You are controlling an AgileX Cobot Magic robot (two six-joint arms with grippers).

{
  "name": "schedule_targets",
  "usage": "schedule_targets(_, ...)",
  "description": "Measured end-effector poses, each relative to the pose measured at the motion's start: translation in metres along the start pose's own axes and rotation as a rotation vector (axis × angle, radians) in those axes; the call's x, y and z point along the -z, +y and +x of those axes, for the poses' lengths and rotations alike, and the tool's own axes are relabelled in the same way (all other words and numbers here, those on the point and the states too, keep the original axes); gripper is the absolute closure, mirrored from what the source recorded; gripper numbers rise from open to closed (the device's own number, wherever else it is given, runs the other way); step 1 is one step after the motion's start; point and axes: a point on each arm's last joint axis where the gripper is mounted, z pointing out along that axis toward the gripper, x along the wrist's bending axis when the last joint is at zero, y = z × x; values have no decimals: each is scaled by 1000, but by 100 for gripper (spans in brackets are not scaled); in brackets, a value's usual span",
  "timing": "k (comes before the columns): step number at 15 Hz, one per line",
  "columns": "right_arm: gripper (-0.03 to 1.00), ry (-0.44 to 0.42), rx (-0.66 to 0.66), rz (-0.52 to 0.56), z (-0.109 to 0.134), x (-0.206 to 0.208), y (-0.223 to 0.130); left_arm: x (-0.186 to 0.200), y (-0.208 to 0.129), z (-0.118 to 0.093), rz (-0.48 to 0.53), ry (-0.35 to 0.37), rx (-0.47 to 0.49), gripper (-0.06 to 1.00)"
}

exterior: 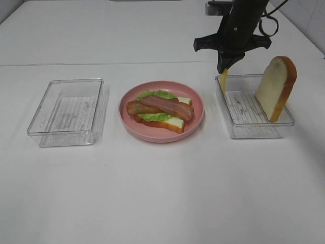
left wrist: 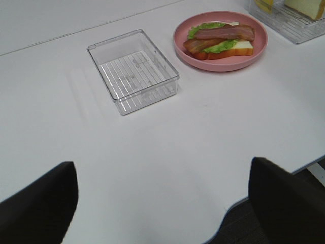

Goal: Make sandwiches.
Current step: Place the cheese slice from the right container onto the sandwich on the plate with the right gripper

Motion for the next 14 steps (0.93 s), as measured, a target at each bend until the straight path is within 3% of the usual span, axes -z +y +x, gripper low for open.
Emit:
schedule_targets(3,97,83,-12,-48,9,38,3,0,0,0,0,0,0,9)
schedule_targets(9,97,448,60,3,56,68,-8,0,0,0,0,0,0,9)
schedule_targets(14,97,503,169,13,113,67,-24,0,0,0,0,0,0,9)
